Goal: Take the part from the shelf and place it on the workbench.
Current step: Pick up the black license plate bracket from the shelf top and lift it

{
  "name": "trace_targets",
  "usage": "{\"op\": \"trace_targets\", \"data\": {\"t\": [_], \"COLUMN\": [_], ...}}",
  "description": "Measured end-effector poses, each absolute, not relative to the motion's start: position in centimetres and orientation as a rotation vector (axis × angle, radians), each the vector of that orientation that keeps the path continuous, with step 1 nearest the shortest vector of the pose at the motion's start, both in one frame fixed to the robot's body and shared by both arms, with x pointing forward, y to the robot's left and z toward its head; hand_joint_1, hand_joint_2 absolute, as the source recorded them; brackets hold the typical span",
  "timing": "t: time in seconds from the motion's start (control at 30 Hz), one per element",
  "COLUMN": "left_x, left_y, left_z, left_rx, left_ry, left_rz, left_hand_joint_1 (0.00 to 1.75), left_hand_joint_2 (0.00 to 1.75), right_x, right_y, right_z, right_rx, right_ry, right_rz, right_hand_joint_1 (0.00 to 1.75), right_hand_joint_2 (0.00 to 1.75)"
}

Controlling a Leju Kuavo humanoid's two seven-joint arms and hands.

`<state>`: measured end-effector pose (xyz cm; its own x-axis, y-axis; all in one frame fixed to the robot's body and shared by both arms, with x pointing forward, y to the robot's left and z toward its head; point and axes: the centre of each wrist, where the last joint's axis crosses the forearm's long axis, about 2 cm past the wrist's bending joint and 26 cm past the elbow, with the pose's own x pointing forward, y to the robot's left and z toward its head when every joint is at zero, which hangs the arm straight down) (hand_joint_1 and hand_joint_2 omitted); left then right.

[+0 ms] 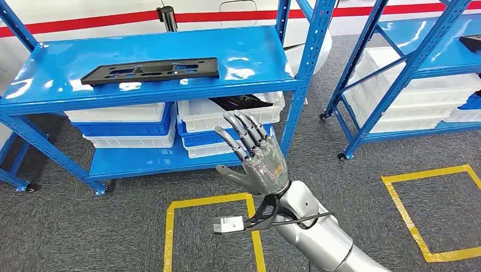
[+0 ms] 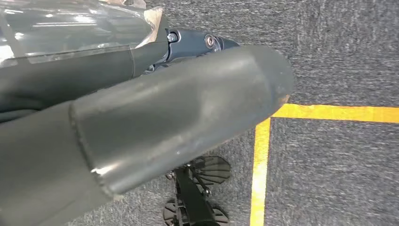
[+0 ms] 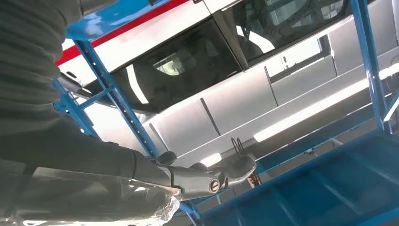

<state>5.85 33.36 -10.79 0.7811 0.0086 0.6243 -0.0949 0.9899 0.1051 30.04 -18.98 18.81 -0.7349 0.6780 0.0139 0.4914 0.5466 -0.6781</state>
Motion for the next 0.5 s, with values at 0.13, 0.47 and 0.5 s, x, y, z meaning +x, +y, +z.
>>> {"op": "trace_targets", "data": {"t": [0.13, 0.47, 0.5], "left_x": [5.85, 5.71, 5.67], "left_y": [33.35, 33.36, 33.36], "left_z": [-10.79, -10.81, -10.81], "left_rx": [0.137, 0.166, 0.168], "left_ry": [-0.679, -0.679, -0.679], "left_rz": [0.054, 0.062, 0.062], "left_hand_joint_1": [0.0, 0.0, 0.0], "left_hand_joint_2": [0.0, 0.0, 0.0], "right_x": [29.97, 30.08, 30.09], "right_y": [-18.6, -18.04, -18.02], "right_z": [18.84, 18.88, 18.86], "right_rx": [-0.966, -0.911, -0.909], "right_ry": [-2.538, -2.557, -2.556], "right_rz": [0.991, 0.971, 0.971], "right_hand_joint_1": [0.0, 0.0, 0.0], "right_hand_joint_2": [1.75, 1.75, 1.75]}}
